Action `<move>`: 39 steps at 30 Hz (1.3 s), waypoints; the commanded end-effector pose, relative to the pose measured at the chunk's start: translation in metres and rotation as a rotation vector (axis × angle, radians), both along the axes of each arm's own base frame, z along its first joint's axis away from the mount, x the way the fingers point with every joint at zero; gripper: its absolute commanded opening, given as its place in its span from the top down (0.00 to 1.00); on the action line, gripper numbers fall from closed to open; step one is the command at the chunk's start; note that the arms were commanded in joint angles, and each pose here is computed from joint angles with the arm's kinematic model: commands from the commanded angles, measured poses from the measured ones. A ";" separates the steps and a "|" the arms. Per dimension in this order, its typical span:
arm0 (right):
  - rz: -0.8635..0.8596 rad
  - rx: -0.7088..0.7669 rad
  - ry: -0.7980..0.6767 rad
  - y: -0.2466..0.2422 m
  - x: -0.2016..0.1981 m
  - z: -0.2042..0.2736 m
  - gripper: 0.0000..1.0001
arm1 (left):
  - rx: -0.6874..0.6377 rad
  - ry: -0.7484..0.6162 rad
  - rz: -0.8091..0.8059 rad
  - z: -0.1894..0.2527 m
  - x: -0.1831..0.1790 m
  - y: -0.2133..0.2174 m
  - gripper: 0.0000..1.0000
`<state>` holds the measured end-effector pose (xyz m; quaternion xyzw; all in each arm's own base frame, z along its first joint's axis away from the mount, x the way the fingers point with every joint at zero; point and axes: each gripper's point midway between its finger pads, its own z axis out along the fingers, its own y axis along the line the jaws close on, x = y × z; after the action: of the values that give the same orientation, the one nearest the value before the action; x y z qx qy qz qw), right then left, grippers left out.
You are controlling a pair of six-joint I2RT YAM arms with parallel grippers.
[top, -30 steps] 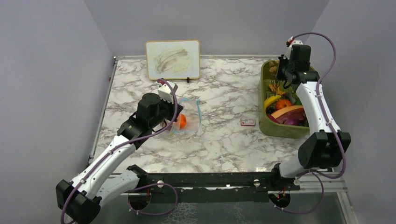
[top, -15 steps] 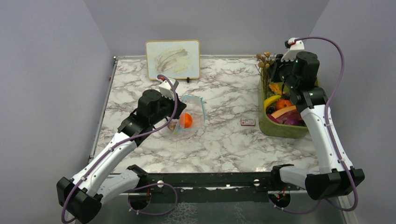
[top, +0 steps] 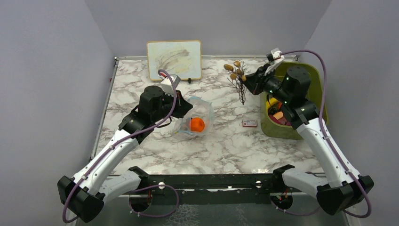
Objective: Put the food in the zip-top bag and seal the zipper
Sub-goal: Pick up the fake fruit from the bin, then place the fake fruit in the zipper food storage bag.
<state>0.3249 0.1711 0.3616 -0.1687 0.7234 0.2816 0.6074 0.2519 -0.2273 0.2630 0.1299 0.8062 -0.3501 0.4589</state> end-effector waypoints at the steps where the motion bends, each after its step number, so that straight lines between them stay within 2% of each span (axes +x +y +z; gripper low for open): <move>1: 0.218 0.054 -0.082 0.059 -0.029 0.018 0.95 | -0.037 0.016 -0.029 0.020 -0.005 -0.005 1.00; 7: 0.387 0.081 -0.156 0.113 -0.060 0.027 0.95 | -0.061 0.036 -0.021 0.024 -0.011 -0.003 1.00; 15: 0.543 0.154 -0.278 0.136 -0.093 0.039 0.95 | -0.102 0.092 -0.066 0.026 -0.018 -0.013 1.00; 23: 0.581 0.226 -0.452 0.129 -0.117 0.056 0.96 | -0.190 0.110 -0.137 0.056 -0.028 -0.026 1.00; 29: 0.627 0.206 -0.558 0.123 -0.135 0.061 0.95 | -0.211 0.147 -0.176 0.055 -0.033 -0.032 1.00; 33: 0.687 0.226 -0.591 0.126 -0.145 0.064 0.96 | -0.214 0.152 -0.204 0.054 -0.032 -0.038 1.00; 39: 0.690 0.206 -0.579 0.130 -0.140 0.048 0.96 | -0.256 0.157 -0.240 0.065 -0.035 -0.044 1.00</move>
<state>0.1907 0.2981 0.4138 -0.3937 0.4151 0.4761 0.6678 0.2219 -0.2640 0.2920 0.1208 0.8028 -0.4695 0.3471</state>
